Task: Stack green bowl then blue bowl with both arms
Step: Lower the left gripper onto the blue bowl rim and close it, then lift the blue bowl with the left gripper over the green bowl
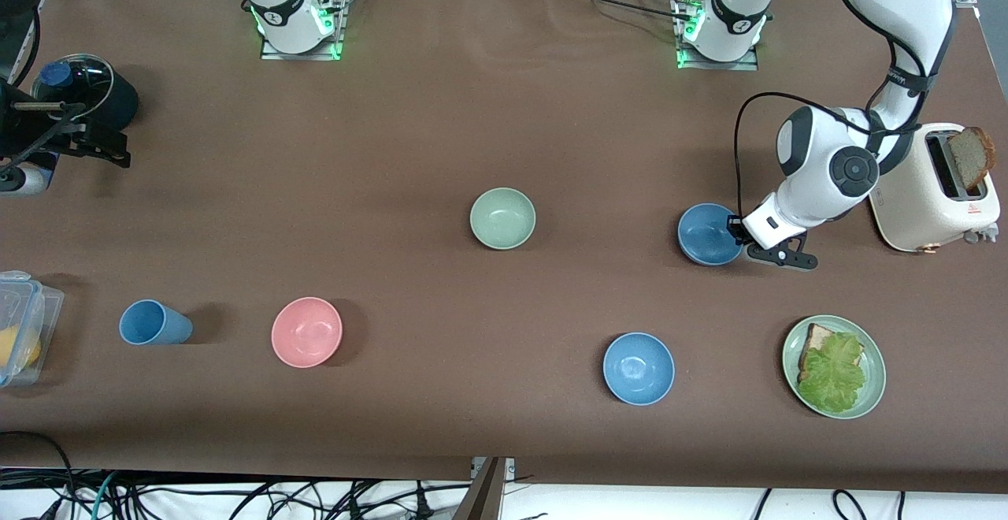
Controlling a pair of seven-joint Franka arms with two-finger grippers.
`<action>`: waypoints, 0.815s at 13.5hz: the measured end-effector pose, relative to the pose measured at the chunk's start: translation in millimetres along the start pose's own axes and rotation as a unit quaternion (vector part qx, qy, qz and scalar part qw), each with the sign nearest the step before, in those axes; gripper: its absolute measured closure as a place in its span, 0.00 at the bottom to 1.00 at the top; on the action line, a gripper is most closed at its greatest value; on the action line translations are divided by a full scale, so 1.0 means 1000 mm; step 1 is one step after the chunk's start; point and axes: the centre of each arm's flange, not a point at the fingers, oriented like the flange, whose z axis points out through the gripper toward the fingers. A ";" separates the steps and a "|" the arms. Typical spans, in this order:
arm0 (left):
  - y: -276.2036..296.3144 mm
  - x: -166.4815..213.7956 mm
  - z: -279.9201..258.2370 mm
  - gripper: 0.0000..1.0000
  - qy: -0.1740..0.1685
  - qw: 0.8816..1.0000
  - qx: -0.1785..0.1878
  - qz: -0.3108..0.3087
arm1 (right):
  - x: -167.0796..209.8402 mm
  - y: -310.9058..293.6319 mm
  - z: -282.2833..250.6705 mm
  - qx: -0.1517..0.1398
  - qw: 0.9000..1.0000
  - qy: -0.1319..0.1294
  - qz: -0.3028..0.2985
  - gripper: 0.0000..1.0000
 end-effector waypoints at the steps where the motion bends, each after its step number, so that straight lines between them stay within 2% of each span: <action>1: -0.001 0.003 -0.005 0.95 -0.006 1.000 0.000 0.000 | 0.000 0.000 0.000 0.000 1.000 0.000 0.000 0.00; 4: 0.002 0.028 -0.054 0.95 -0.058 0.998 -0.005 0.004 | 0.000 0.000 0.000 0.000 1.000 0.001 0.000 0.00; 5: 0.010 0.037 -0.077 0.95 -0.065 0.998 -0.009 0.009 | 0.000 0.001 0.000 0.000 1.000 0.000 0.000 0.00; 9: 0.089 0.053 -0.142 0.95 -0.070 0.995 -0.059 0.029 | 0.001 0.002 0.002 0.000 1.000 -0.001 0.001 0.00; 11: 0.152 0.053 -0.155 0.95 -0.066 0.995 -0.066 0.023 | 0.001 0.002 0.002 0.000 1.000 -0.001 0.001 0.00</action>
